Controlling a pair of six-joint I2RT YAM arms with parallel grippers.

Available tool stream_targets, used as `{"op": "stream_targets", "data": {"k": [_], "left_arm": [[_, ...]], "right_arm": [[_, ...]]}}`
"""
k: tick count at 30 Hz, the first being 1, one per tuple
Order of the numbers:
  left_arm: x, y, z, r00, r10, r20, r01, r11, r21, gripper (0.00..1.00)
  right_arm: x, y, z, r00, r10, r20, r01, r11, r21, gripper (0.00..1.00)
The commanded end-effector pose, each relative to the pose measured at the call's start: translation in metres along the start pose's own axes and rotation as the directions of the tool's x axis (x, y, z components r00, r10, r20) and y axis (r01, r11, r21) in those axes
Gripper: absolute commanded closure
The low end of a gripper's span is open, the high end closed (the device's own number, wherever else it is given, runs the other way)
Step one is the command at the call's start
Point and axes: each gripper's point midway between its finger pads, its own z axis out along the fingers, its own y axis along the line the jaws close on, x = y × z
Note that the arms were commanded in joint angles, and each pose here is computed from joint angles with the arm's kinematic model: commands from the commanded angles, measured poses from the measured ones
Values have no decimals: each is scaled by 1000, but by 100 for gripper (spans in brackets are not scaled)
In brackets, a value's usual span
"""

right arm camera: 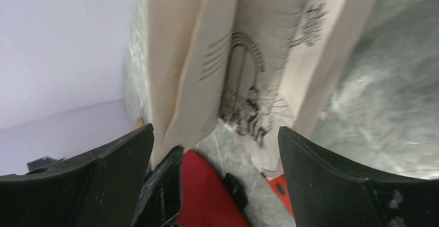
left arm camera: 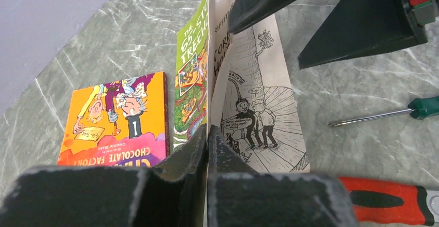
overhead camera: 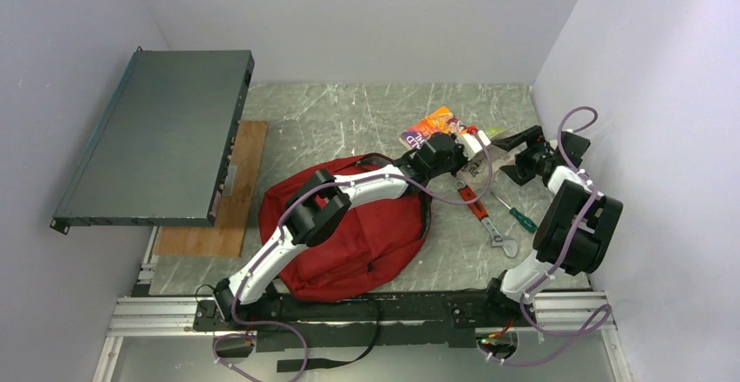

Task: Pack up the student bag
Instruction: Pick up the book from the center of the board.

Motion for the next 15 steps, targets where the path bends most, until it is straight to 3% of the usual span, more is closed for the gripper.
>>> {"op": "stream_targets", "data": {"k": [1, 12, 15], "left_arm": [[-46, 15, -10, 997, 19, 81, -15, 999, -49, 94], [-44, -3, -8, 995, -56, 79, 53, 998, 36, 98], [-41, -11, -7, 995, -74, 63, 70, 995, 72, 99]], "right_arm": [[-24, -7, 0, 998, -5, 55, 4, 1000, 18, 2], [-15, -24, 21, 997, 67, 23, -66, 997, -51, 0], [-12, -17, 24, 997, 81, 16, -78, 988, -131, 0]]}}
